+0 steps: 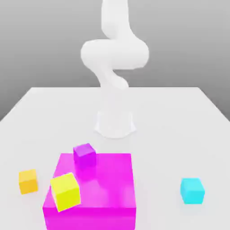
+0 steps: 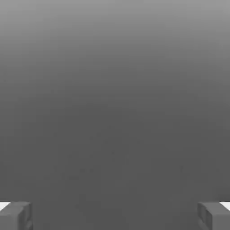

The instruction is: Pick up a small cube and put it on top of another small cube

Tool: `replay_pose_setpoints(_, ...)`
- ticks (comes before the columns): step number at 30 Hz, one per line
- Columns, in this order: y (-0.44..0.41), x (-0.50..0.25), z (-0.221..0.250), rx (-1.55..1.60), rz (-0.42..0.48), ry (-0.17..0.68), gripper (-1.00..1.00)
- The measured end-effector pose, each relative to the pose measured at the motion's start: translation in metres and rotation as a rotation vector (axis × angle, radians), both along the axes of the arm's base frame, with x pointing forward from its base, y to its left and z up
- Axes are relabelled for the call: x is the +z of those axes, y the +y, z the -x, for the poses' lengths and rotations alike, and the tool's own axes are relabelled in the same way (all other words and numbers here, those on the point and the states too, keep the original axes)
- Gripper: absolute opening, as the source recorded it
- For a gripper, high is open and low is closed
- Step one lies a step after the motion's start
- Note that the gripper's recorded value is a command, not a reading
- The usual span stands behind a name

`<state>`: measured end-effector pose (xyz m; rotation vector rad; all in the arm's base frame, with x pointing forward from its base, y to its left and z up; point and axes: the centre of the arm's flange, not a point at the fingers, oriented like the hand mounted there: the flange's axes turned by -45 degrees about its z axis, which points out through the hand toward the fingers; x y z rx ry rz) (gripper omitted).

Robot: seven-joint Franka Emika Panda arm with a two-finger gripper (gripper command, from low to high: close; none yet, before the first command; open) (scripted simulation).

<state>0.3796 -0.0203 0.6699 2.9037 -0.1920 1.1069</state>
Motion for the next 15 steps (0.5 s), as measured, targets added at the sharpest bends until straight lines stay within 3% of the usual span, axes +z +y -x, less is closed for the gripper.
replay_pose_setpoints(7,-0.081,-0.13,-0.059,-0.316,-0.064,0.193,0.0)
replay_pose_setpoints(15,-0.179,-0.287,-0.054,-0.653,-0.195,0.389,0.0)
